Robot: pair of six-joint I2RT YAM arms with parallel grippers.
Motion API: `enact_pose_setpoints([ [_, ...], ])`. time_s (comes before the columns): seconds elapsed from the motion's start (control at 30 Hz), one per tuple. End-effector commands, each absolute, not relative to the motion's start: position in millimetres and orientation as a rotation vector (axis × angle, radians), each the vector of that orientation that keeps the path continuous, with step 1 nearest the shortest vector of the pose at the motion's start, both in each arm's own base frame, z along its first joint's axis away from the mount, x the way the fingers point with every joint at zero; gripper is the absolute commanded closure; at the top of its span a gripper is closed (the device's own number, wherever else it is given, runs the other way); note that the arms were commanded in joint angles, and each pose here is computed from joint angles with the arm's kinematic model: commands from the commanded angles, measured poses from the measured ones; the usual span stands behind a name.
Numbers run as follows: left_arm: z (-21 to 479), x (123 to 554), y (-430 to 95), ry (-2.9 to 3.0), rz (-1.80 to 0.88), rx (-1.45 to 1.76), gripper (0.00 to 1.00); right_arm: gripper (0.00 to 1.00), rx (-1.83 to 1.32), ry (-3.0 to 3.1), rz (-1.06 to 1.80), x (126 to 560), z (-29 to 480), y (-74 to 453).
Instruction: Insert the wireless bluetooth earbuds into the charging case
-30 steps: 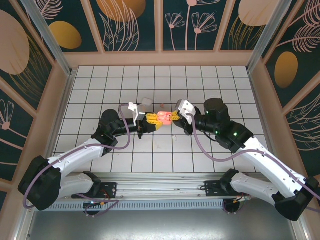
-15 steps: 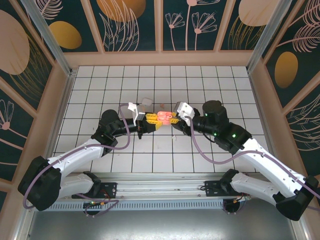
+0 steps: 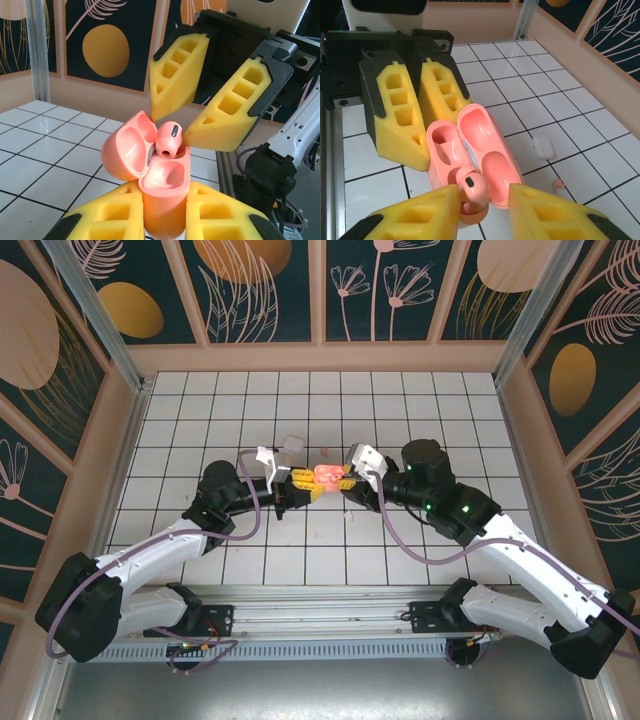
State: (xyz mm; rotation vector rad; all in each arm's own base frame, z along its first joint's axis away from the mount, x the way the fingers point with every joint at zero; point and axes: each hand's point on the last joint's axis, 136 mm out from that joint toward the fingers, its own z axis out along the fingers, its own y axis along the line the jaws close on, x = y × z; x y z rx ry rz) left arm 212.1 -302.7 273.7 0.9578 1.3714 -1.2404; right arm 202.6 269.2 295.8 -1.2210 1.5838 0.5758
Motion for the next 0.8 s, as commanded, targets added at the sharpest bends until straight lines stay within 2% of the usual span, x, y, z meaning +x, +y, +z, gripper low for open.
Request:
enact_pose_setpoints([
  [0.0, 301, 209, -298, 1.265, -1.215, 0.938, 1.0, 0.66, -1.272, 1.651, 0.629, 191, 284, 270],
  [0.23, 295, 211, -296, 1.287, -1.198, 0.92, 1.0, 0.6, -1.215, 1.662, 0.64, 193, 300, 267],
  [0.47, 282, 233, -288, 1.394, -1.087, 0.823, 1.0, 0.51, -1.062, 1.614, 0.717, 201, 340, 256],
  [0.6, 274, 241, -279, 1.443, -1.019, 0.761, 1.0, 0.49, -0.93, 1.662, 0.709, 225, 353, 246],
  [0.77, 259, 246, -269, 1.501, -0.962, 0.716, 1.0, 0.47, -0.673, 1.87, 0.641, 284, 340, 227],
])
